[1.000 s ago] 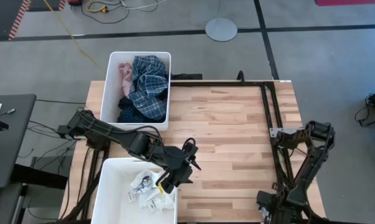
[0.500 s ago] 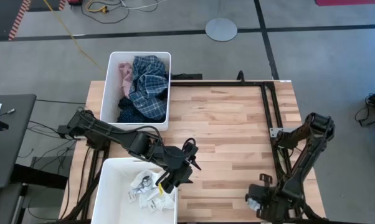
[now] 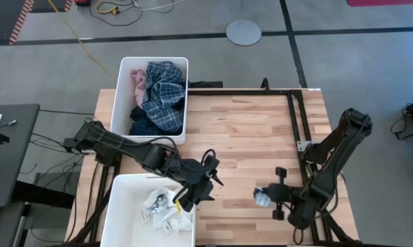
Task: Sort clothes
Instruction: Put the white striped sock into the bottom white bin
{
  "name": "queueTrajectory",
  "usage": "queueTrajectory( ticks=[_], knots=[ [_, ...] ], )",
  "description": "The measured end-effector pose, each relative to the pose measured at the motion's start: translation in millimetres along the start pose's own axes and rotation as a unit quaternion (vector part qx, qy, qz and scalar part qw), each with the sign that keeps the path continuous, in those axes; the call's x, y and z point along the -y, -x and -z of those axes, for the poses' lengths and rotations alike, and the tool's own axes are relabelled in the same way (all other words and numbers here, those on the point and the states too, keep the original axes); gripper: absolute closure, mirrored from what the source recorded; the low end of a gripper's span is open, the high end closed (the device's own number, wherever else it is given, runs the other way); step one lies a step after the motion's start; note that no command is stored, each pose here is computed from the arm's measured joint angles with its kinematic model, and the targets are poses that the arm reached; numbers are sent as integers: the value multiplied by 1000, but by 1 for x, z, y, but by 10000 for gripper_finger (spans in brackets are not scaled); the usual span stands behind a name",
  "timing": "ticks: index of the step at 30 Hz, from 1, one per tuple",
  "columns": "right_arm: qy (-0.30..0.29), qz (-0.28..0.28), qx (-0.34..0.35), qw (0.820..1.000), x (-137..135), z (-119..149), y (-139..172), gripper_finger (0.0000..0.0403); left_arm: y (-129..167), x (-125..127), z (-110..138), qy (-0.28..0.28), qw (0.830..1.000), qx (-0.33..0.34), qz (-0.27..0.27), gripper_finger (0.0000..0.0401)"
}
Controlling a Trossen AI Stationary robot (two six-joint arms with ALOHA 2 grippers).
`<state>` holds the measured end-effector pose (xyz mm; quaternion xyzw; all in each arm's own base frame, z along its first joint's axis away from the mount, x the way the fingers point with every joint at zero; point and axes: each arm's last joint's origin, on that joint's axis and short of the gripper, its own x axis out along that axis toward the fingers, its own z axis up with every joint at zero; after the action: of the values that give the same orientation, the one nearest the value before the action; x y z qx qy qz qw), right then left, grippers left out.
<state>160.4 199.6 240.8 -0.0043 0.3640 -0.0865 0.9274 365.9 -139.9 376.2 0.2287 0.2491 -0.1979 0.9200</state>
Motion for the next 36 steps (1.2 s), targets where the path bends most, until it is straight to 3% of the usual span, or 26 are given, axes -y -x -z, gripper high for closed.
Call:
queueTrajectory(
  ticks=[7,16,21,28,36],
  knots=[
    [52,4,70,996,9,-34,-11,403,0,-8,-2,3,1000,21,-16,147],
    [103,-12,157,982,10,-68,-21,403,0,-11,-5,-68,997,37,-28,147],
    [113,-16,191,975,13,-83,-24,403,0,-11,-6,-89,995,42,-32,147],
    [124,7,232,965,23,-101,-30,403,0,-17,-8,-75,995,56,-44,147],
    [129,-24,254,958,29,-112,-34,403,0,-23,-4,-90,993,42,-58,147]
  ],
)
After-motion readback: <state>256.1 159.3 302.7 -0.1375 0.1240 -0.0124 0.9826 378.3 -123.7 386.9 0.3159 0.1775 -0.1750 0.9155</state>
